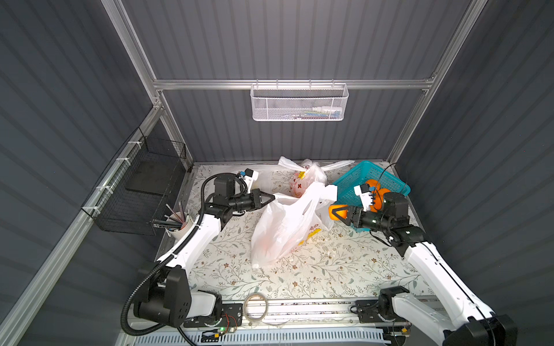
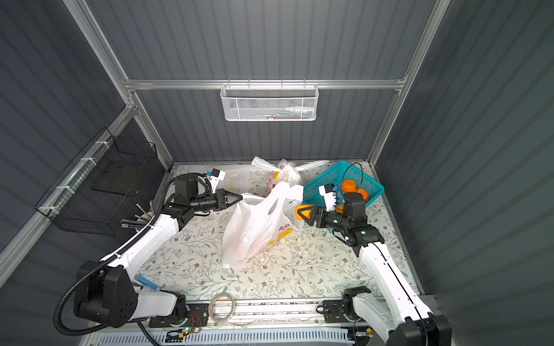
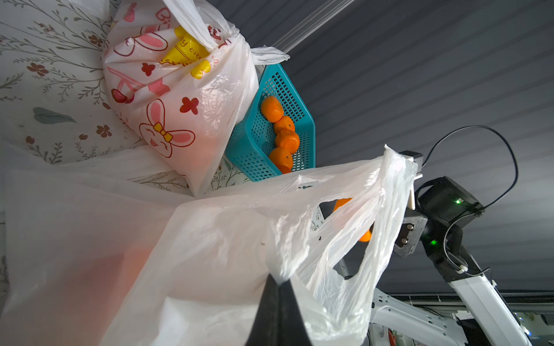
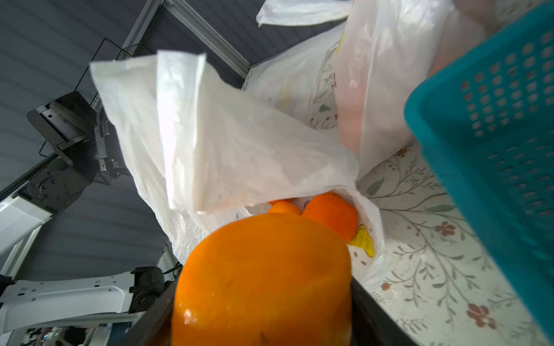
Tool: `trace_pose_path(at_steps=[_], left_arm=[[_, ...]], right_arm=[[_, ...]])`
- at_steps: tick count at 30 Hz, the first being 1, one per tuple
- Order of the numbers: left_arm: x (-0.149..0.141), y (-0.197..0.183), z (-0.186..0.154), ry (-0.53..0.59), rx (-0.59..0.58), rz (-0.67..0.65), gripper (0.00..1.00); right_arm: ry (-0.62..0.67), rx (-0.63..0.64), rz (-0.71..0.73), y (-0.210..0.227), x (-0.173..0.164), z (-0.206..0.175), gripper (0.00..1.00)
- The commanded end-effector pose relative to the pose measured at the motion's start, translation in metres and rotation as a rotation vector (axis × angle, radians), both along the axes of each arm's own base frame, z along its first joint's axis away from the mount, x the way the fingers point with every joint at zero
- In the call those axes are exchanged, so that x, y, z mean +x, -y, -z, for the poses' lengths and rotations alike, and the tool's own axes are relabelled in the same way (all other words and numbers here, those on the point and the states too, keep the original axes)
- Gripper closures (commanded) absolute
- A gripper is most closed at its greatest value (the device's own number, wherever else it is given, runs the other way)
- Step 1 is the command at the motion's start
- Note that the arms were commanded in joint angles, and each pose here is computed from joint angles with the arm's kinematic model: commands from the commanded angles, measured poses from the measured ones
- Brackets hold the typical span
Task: Place the oranges into plastic bags & tie knots
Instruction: Place the orange in the plastic bag.
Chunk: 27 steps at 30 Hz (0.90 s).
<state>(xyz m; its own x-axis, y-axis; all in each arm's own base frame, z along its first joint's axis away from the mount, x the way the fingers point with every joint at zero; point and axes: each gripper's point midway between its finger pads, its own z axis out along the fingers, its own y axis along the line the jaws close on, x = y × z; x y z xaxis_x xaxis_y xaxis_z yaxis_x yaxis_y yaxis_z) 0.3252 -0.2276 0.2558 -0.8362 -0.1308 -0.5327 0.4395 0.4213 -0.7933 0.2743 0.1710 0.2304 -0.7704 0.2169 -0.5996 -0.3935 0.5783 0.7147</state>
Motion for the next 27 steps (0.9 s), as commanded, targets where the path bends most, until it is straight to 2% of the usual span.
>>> trace_pose_path(at_steps=[1,5,12,17,21,27], left_arm=[[-0.009,0.002,-0.015,0.059,-0.021,0.061,1.00],[-0.019,0.004,-0.015,0.064,-0.035,0.105,1.00],[-0.031,0.006,-0.013,0.080,-0.042,0.161,1.00],[-0.030,0.006,-0.012,0.085,-0.040,0.163,1.00],[-0.030,0.008,-0.013,0.084,-0.053,0.176,1.00],[-0.027,0.007,-0.013,0.090,-0.042,0.158,1.00]], right_arm=[[-0.010,0.109,0.023,-0.014,0.014,-0.015,0.30],[-0.018,0.116,0.046,-0.022,0.032,-0.013,0.30],[-0.073,0.021,0.048,-0.042,0.056,0.013,0.28],[-0.136,0.014,-0.005,-0.062,0.050,0.035,0.18],[-0.149,-0.009,0.007,-0.060,0.048,0.046,0.09],[-0.113,-0.076,0.047,-0.044,0.039,0.038,0.06]])
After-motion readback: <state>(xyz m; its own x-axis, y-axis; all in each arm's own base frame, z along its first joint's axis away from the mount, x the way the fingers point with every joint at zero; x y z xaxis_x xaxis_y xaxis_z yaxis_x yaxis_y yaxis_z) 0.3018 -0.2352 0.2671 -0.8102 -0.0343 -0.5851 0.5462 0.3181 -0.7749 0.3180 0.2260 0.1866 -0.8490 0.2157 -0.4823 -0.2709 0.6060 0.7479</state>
